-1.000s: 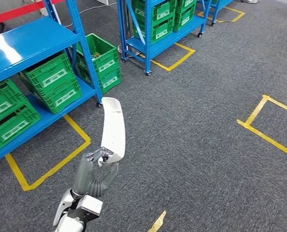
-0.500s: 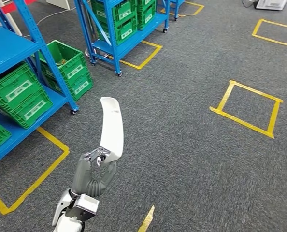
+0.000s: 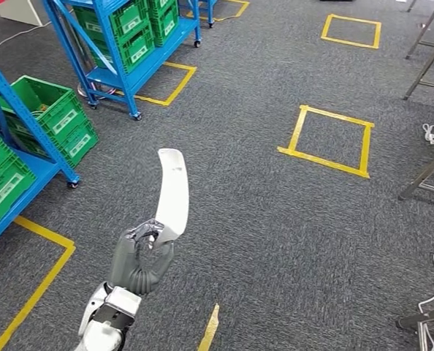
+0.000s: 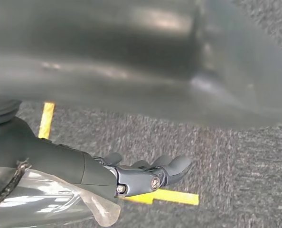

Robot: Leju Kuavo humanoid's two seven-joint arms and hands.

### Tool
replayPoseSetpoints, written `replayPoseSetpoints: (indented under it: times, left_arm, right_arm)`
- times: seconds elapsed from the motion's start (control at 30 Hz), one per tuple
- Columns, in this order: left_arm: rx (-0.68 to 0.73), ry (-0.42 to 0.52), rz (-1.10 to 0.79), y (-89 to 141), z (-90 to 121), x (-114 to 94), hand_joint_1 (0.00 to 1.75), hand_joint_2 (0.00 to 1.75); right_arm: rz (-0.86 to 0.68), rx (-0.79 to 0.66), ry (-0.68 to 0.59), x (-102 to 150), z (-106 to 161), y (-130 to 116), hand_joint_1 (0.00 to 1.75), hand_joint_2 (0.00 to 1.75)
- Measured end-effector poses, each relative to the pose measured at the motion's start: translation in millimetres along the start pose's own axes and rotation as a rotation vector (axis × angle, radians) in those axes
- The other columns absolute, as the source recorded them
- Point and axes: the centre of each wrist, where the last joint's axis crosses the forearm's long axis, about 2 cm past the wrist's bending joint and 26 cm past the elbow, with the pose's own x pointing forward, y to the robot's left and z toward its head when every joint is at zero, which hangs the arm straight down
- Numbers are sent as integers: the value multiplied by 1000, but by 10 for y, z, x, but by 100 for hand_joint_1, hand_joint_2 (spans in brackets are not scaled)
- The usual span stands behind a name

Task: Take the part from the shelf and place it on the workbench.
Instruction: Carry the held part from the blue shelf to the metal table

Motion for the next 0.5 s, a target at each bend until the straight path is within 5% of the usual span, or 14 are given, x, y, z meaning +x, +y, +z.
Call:
replayPoseSetpoints:
  times: [0.5]
  left_arm:
    - [-36,8,36,74,41,-39,175,175]
  right_arm:
    - [1,12,-10,21,-13,19,0,0]
